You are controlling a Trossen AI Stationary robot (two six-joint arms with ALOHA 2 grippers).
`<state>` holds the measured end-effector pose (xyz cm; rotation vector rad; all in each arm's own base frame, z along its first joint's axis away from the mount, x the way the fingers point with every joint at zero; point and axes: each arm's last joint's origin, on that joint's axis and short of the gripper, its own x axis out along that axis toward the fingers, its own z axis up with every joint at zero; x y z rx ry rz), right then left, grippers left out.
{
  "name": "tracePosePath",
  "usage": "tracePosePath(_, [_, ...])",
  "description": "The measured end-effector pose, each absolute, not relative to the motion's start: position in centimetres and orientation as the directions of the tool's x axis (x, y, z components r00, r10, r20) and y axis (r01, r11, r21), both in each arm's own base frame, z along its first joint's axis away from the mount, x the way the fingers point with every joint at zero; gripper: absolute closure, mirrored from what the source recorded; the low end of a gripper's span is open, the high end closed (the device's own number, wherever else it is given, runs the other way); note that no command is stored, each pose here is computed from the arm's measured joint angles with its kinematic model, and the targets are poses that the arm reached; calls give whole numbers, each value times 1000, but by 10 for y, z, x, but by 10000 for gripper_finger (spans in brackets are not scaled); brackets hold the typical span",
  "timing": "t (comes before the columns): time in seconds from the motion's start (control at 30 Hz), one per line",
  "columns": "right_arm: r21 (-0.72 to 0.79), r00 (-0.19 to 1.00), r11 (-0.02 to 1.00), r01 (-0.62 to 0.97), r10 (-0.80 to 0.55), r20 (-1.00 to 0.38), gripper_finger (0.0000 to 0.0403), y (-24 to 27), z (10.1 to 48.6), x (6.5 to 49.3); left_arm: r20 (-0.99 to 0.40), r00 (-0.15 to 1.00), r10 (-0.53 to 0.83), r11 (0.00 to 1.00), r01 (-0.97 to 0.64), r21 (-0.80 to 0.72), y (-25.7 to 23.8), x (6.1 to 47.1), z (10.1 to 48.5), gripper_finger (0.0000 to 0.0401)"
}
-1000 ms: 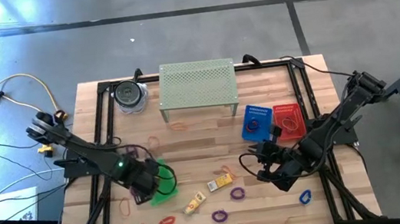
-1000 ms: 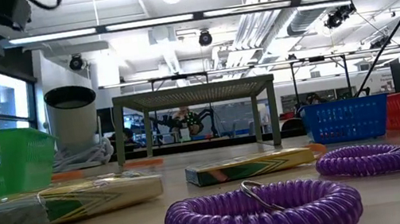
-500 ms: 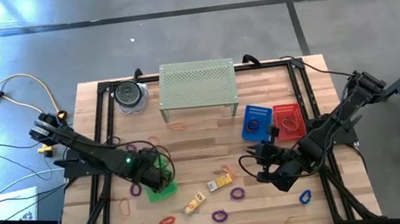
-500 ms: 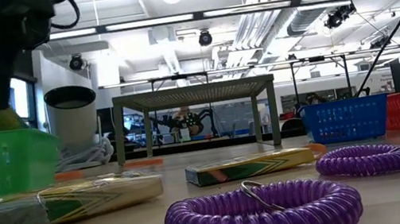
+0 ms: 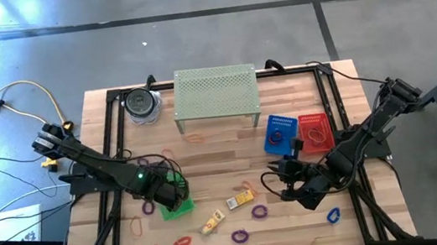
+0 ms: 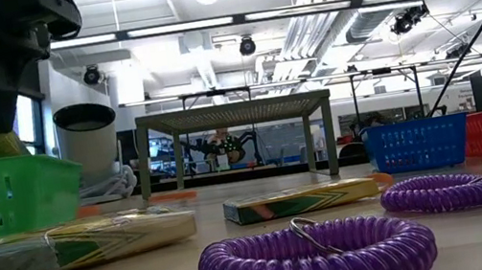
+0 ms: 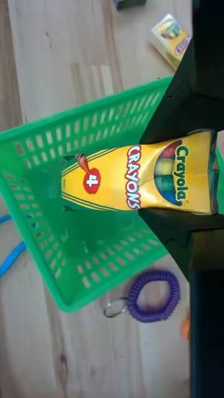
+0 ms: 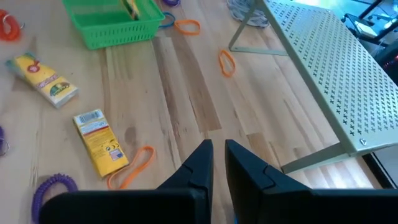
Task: Pick & Place Office Desk Supplies
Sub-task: Put the crayon box into the green bin
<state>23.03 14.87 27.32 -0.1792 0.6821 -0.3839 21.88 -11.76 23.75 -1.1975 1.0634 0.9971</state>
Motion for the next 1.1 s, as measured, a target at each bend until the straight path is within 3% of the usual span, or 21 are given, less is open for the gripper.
tracePosePath(0.23, [-272, 709, 925, 264, -377, -596, 374, 150, 273, 231, -984, 174, 38, 109, -980, -169, -121, 221, 230, 253])
tracePosePath(0.37, [-268, 708, 929, 253, -367, -603, 374, 150, 273, 231, -994, 110, -28, 33, -993, -111, -119, 223, 226, 253])
tracePosePath(0.73, [-253, 711, 939, 231, -341, -615, 374, 151, 273, 231, -996, 87, 17, 118, -989, -85, -110, 223, 226, 250])
tracePosePath(1.1, [-256, 711, 939, 228, -340, -616, 374, 151, 273, 231, -996, 89, 18, 168, -982, -85, -110, 223, 226, 134])
